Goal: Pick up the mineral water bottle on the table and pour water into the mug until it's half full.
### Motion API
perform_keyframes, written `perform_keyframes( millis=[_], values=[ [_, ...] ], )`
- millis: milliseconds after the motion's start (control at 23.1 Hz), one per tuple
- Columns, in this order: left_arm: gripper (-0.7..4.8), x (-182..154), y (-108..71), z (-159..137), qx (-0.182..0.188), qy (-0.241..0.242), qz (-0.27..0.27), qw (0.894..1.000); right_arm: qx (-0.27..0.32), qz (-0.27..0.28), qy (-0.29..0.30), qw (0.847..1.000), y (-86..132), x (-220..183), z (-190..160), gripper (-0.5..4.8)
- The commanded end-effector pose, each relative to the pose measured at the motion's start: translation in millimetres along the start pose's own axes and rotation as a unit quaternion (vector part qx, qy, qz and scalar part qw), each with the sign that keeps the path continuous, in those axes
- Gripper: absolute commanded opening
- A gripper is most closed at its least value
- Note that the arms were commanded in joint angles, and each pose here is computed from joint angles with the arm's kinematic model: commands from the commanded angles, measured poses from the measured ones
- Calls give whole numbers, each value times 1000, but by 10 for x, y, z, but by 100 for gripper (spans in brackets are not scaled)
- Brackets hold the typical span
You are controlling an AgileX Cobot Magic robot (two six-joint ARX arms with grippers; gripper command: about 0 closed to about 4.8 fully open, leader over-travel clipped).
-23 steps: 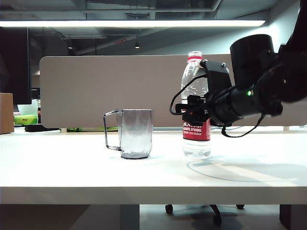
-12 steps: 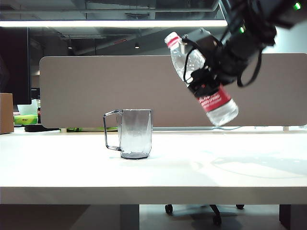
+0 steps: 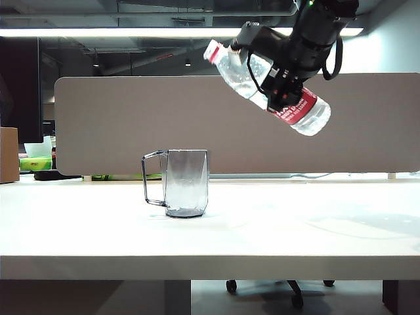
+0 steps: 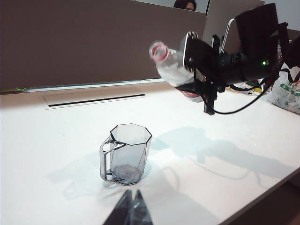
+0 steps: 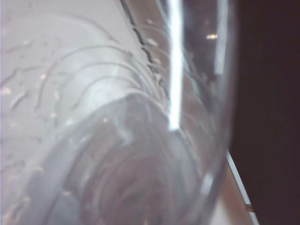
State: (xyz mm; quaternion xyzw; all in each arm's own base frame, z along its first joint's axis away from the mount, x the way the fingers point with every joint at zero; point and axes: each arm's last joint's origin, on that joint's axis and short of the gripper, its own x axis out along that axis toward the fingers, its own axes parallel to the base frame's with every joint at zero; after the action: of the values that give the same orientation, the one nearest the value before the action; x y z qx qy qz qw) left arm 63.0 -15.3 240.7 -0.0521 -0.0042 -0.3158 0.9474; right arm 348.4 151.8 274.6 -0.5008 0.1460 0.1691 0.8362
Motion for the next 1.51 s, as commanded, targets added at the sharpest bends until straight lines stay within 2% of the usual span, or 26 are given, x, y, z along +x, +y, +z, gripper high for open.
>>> perform_keyframes(
  millis=[43, 216, 605, 778, 994, 1296, 1512],
  values=[
    [-5, -1, -5, 15, 5, -4, -2, 1000, -46, -17, -2, 999, -18, 12, 44, 180],
    [-5, -1, -4, 15, 5, -4, -2, 1000, -111, -7, 16, 994, 95, 147, 27, 180],
    [-5, -1, -5, 13, 4, -3, -3, 1000, -198, 4, 44, 979, 336, 335, 92, 180],
    [-5, -1, -5, 14, 4, -3, -3, 1000, -229, -8, 67, 971, 407, 365, 125, 181],
    [-5, -1, -4, 11, 3, -2, -3, 1000, -230, -23, 82, 970, 413, 351, 152, 181],
    [-5, -1, -4, 7, 2, 0, -3, 1000, -243, -57, 157, 956, 383, 338, 117, 190],
    [-5, -1, -4, 7, 2, 0, -3, 1000, -263, -58, 164, 949, 383, 334, 123, 190]
  ],
)
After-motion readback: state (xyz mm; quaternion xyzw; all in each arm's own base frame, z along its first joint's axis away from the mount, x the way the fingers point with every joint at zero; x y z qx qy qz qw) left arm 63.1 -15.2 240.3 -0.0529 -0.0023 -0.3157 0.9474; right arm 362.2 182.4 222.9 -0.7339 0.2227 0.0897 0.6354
